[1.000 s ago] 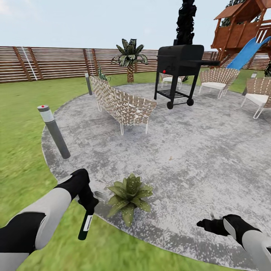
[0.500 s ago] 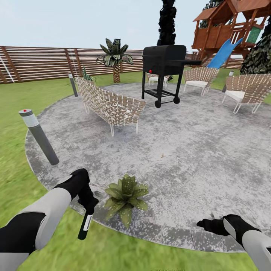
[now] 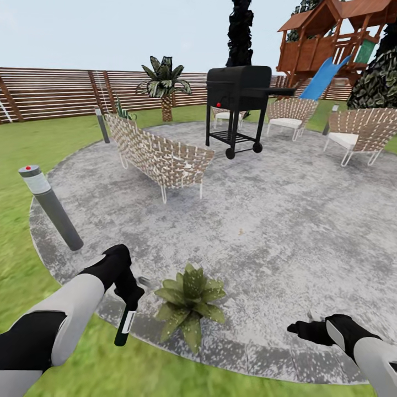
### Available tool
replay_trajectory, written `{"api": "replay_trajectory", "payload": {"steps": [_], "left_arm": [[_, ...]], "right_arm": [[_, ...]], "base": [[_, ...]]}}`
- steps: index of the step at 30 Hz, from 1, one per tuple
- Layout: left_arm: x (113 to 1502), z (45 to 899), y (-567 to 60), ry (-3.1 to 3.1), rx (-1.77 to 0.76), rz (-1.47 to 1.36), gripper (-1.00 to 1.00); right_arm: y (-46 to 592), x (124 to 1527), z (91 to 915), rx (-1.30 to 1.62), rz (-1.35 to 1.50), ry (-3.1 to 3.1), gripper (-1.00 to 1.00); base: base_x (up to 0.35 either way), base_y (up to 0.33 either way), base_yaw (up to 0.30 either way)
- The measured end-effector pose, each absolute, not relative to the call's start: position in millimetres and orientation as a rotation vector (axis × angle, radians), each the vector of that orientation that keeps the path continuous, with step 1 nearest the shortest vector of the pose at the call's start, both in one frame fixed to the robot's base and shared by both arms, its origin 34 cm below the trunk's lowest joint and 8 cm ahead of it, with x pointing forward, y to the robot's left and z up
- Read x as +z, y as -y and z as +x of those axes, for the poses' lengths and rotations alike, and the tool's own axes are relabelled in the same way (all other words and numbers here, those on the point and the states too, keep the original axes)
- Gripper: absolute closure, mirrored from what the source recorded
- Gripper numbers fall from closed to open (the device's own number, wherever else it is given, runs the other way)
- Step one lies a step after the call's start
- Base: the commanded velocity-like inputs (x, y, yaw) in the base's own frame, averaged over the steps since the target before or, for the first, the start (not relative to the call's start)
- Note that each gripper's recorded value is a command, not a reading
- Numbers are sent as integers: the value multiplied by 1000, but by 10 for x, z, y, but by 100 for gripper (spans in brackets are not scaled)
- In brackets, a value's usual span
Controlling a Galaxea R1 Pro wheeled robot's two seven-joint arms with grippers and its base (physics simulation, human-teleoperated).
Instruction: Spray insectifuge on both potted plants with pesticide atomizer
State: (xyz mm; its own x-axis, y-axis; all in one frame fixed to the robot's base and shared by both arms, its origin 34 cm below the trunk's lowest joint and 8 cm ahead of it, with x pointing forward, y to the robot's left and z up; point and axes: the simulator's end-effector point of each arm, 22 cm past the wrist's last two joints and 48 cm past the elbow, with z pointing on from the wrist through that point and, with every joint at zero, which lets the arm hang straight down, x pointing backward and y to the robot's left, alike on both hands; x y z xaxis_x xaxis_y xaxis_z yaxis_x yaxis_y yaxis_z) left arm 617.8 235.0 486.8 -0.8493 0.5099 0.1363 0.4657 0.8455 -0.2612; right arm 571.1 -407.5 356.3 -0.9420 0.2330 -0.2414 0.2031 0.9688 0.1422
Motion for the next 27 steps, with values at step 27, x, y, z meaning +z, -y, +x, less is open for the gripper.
{"api": "replay_trajectory", "payload": {"steps": [27], "left_arm": [[4691, 5924, -2436, 2712, 182, -851, 100]], "right_arm": [[4126, 3570, 5707, 157, 330, -2858, -100]], "base": [[3, 3, -77]]}}
